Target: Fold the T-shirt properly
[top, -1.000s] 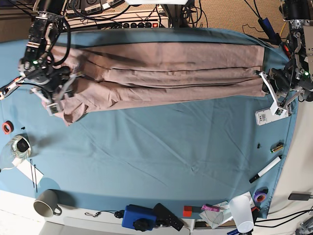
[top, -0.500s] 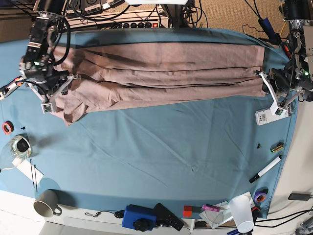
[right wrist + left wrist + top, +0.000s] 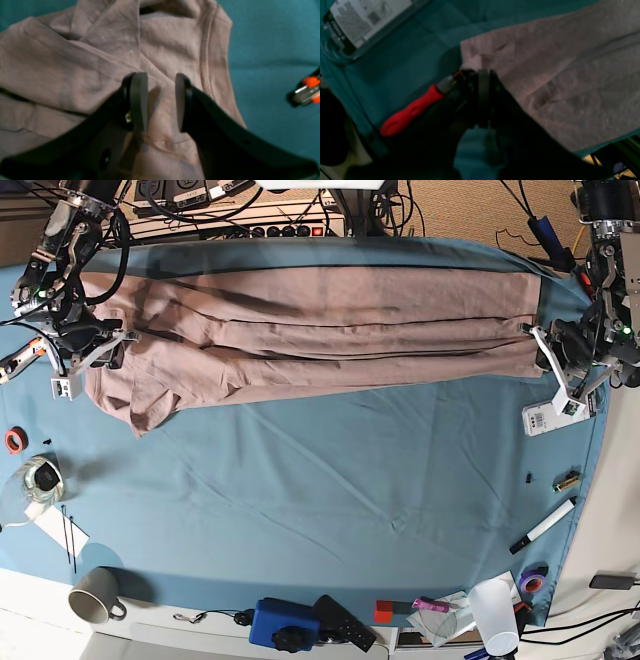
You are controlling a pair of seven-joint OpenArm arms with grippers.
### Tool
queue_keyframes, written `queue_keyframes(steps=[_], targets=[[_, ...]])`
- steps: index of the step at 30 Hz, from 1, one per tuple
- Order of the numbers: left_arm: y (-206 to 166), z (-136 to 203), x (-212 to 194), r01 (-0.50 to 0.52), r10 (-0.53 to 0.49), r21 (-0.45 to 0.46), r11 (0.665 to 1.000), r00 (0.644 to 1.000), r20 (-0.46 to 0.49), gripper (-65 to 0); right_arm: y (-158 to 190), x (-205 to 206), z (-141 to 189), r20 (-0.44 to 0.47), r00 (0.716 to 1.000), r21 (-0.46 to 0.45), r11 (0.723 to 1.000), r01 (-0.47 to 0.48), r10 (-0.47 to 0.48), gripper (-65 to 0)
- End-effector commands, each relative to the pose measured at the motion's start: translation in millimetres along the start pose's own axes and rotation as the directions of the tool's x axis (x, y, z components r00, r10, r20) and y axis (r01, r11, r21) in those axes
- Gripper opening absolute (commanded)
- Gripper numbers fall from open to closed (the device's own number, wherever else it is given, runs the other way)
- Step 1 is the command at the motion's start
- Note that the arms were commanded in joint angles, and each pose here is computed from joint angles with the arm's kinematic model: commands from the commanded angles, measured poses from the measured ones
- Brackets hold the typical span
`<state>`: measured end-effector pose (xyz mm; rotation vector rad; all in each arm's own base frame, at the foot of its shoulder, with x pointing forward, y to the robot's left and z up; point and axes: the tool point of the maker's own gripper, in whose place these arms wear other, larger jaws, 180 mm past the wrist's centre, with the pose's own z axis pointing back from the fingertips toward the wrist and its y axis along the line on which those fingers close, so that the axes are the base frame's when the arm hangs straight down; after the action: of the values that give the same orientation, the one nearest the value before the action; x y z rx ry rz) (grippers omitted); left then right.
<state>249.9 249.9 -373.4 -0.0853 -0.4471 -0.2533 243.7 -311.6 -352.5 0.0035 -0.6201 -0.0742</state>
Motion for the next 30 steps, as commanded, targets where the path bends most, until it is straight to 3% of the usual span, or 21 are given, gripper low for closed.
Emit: queue_keyframes(steps=[1, 5, 12, 20, 25, 30], targets=[[8, 7, 11, 0.019, -0.02, 0.027, 0.999, 0.999, 0.03, -65.0, -5, 6, 0, 0.023, 1.0, -0.004, 1.0, 0.003, -0.003, -46.0], [8, 7, 11, 0.02, -0.021, 0.027, 0.999, 0.999, 0.03, -65.0, -12, -11, -16, -0.007, 0.999, 0.013, 0.999, 0.048, -0.048, -46.0], [8, 7, 12, 0.02, -0.021, 0.027, 0.999, 0.999, 0.037, -65.0, 10, -11, -16, -0.004, 1.0, 0.142, 0.989, 0.026, -0.025, -46.0], [8, 7, 12, 0.02, -0.021, 0.027, 0.999, 0.999, 0.036, -65.0, 12, -13, -15, -0.016, 1.0, 0.157, 0.988, 0.007, -0.004, -46.0], [8, 7, 12, 0.019, -0.02, 0.027, 0.999, 0.999, 0.037, -65.0, 9, -2, -8, 0.015, 0.999, 0.111, 0.993, -0.045, 0.044, -46.0], [8, 7, 12, 0.019, -0.02, 0.027, 0.999, 0.999, 0.037, -65.0, -23, 5, 0, 0.009, 0.999, -0.097, 0.995, -0.034, 0.035, -46.0]])
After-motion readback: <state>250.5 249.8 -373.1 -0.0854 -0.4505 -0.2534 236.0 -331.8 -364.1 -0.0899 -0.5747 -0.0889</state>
